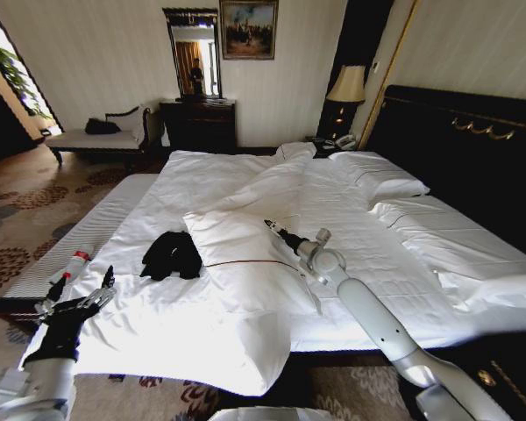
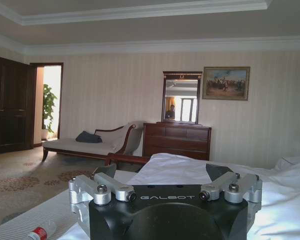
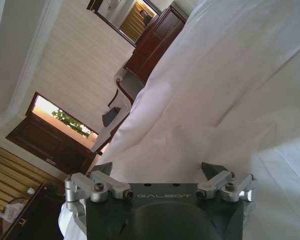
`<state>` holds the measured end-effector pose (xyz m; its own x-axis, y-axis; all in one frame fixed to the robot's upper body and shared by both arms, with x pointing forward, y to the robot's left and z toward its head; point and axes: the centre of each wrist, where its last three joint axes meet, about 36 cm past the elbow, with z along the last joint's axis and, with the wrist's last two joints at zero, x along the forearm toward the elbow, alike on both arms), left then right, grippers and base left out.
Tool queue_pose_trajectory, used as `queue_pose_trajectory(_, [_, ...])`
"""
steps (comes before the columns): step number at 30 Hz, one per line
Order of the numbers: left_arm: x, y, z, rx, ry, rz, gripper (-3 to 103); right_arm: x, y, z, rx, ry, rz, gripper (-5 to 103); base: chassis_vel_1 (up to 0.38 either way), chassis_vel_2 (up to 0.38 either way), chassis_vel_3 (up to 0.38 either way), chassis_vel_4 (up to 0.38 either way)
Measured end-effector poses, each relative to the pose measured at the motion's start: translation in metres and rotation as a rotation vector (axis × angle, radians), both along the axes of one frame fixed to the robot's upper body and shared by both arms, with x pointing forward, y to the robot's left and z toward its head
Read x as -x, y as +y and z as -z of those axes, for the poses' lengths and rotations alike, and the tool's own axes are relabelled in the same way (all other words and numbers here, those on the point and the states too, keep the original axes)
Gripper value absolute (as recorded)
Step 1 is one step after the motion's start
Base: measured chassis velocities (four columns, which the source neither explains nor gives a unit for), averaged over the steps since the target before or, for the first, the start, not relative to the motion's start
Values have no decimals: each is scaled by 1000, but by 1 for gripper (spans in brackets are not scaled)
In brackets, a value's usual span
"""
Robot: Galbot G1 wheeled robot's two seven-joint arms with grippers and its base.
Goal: Fold the clothes on the bed.
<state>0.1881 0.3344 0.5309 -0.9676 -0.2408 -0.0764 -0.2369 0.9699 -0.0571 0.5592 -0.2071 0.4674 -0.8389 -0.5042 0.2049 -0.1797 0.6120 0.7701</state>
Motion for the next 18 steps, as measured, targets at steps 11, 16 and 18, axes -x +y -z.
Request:
queue_pose_trajectory(11, [1,2,-2,-7,-2,-7,100,-13,26,2,-7,-2,-50,63,0,0,0,0])
queue_pose_trajectory(16, [1,4,-2,-10,-6,-16,100,-12,27,1,-20,-53,-60,41,0,0,0,0])
queue_pose_trajectory(18, [1,4,-2,-9,-7,-18,100,-12,27,0,-26,-67,-60,35,0,0,0,0])
